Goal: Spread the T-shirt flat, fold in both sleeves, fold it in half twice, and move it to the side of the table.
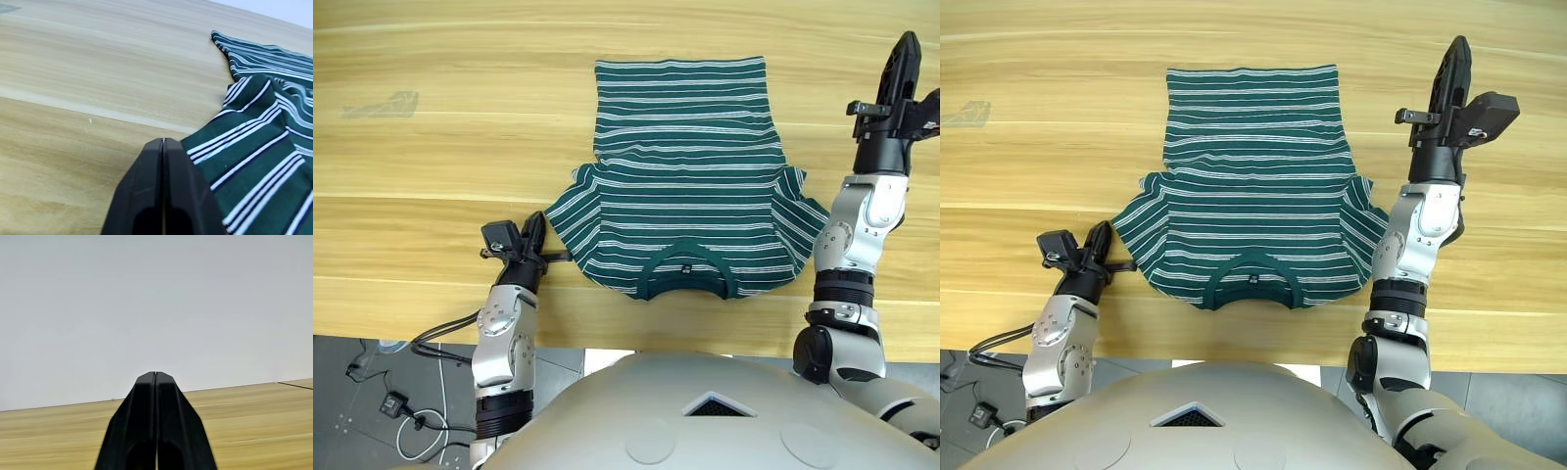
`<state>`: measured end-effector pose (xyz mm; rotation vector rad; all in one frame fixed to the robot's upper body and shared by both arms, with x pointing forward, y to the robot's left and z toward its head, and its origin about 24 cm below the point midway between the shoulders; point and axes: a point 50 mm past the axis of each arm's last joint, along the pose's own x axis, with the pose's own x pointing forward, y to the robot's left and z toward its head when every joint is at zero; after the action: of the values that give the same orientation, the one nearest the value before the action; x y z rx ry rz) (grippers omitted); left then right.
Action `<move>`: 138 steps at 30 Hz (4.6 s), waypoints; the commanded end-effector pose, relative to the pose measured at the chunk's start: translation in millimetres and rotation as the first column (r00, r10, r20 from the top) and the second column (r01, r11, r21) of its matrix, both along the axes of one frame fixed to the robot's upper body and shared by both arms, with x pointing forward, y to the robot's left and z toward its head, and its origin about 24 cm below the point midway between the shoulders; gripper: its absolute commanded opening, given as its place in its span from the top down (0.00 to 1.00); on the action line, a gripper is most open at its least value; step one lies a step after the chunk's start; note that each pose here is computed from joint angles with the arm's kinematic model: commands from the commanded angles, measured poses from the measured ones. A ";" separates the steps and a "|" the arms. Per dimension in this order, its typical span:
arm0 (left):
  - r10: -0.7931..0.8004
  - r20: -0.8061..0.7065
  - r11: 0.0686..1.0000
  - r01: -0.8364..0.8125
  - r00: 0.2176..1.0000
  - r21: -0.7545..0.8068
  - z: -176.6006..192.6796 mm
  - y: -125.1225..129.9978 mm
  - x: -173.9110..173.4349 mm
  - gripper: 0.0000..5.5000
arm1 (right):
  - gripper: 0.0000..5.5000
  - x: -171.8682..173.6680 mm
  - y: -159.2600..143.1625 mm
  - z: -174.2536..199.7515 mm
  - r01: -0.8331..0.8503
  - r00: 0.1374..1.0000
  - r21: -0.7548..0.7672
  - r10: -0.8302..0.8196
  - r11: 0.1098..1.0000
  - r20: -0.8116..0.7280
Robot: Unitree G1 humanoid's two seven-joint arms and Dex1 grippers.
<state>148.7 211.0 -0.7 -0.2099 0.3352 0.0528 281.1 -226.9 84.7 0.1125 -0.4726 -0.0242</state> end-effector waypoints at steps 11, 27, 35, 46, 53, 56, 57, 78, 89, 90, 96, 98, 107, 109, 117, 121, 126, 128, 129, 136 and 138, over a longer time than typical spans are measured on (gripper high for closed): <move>0.124 -0.039 0.991 -0.126 0.991 -0.055 -9.7 15.8 -7.5 0.60 | 1.00 0.9 3.5 0.8 -0.024 1.000 -0.049 0.024 0.999 -0.005; -0.036 -0.102 0.949 0.002 0.994 -0.314 -18.4 -9.7 -13.5 0.59 | 1.00 1.6 8.6 0.1 -0.049 0.999 -0.062 0.048 0.997 -0.013; -0.056 -0.130 0.958 0.016 0.990 -0.287 -22.8 -9.2 -16.9 0.59 | 1.00 4.5 14.5 0.9 -0.071 0.997 -0.071 0.070 0.995 -0.014; -0.049 -0.134 0.964 0.012 0.990 -0.267 -24.2 -7.5 -15.9 0.83 | 1.00 4.8 14.7 0.3 -0.068 0.998 -0.071 0.067 0.995 -0.016; -0.067 -0.134 0.961 0.028 0.989 -0.277 -24.1 -9.5 -17.1 0.99 | 1.00 4.6 14.2 0.0 -0.064 0.998 -0.073 0.063 0.995 -0.017; -0.053 -0.127 0.966 0.019 0.990 -0.259 -23.5 -8.0 -16.6 0.99 | 1.00 4.6 14.2 -0.2 -0.064 0.998 -0.075 0.063 0.995 -0.018; -0.045 -0.120 0.969 0.014 0.992 -0.248 -22.5 -7.2 -16.0 0.99 | 1.00 4.6 14.3 -0.3 -0.064 0.998 -0.076 0.063 0.995 -0.018; -0.293 0.246 0.940 0.326 0.924 -0.104 35.6 -48.1 -7.5 0.99 | 1.00 9.6 18.2 -4.6 -0.085 0.996 -0.080 0.083 0.993 -0.031; -0.456 0.275 0.886 0.462 0.846 0.047 39.9 -83.8 -7.2 0.99 | 1.00 12.2 22.3 -5.7 -0.095 0.995 -0.083 0.093 0.992 -0.032; -0.476 0.267 0.877 0.477 0.838 0.064 39.3 -87.9 -8.1 0.99 | 1.00 12.1 22.6 -6.0 -0.096 0.995 -0.084 0.093 0.992 -0.033; -0.496 0.176 0.866 0.468 0.850 0.177 22.8 -94.2 -5.5 0.99 | 1.00 12.0 23.8 -6.5 -0.100 0.995 -0.090 0.098 0.991 -0.034; -0.496 0.156 0.864 0.468 0.854 0.187 18.6 -94.9 -5.6 0.99 | 1.00 11.9 24.0 -6.7 -0.100 0.995 -0.090 0.097 0.991 -0.034; -0.502 0.150 0.860 0.475 0.852 0.185 14.7 -98.0 -5.0 0.99 | 1.00 10.7 22.8 -7.5 -0.096 0.995 -0.089 0.093 0.991 -0.035; -0.524 0.160 0.849 0.498 0.837 0.175 16.0 -101.3 -6.6 0.99 | 1.00 10.6 23.2 -7.8 -0.098 0.995 -0.091 0.095 0.991 -0.036; -0.618 0.163 0.786 0.595 0.769 0.169 16.9 -111.8 -16.1 0.80 | 1.00 10.3 23.8 -8.0 -0.101 0.995 -0.091 0.098 0.991 -0.035; -0.632 0.130 0.773 0.608 0.764 0.182 12.4 -111.4 -17.3 0.71 | 1.00 10.3 24.1 -8.0 -0.102 0.994 -0.091 0.100 0.991 -0.036; -0.618 0.160 0.785 0.598 0.769 0.159 15.8 -111.3 -14.2 0.69 | 1.00 11.8 23.4 -8.1 -0.105 0.994 -0.083 0.102 0.991 -0.039; -0.562 0.262 0.823 0.561 0.784 0.086 33.0 -106.3 -6.2 0.69 | 1.00 10.7 15.9 -6.0 -0.117 0.992 -0.019 0.116 0.993 -0.043; -0.519 0.318 0.845 0.533 0.793 0.050 43.5 -100.7 -1.1 0.69 | 1.00 8.7 9.6 -4.7 -0.131 0.990 0.033 0.133 0.991 -0.046; -0.077 0.628 0.981 0.170 0.774 -0.089 131.2 -9.4 17.6 0.69 | 1.00 -63.4 -76.1 -1.0 -0.236 0.935 0.290 0.298 0.927 -0.191; -0.022 0.645 0.993 0.093 0.764 -0.076 142.0 6.4 11.9 0.69 | 1.00 -83.3 -97.4 -5.4 -0.252 0.899 0.380 0.360 0.890 -0.249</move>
<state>164.3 205.6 130.7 -0.3252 -0.3265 -0.1518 214.2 -307.1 78.4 0.4565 -0.1945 0.1543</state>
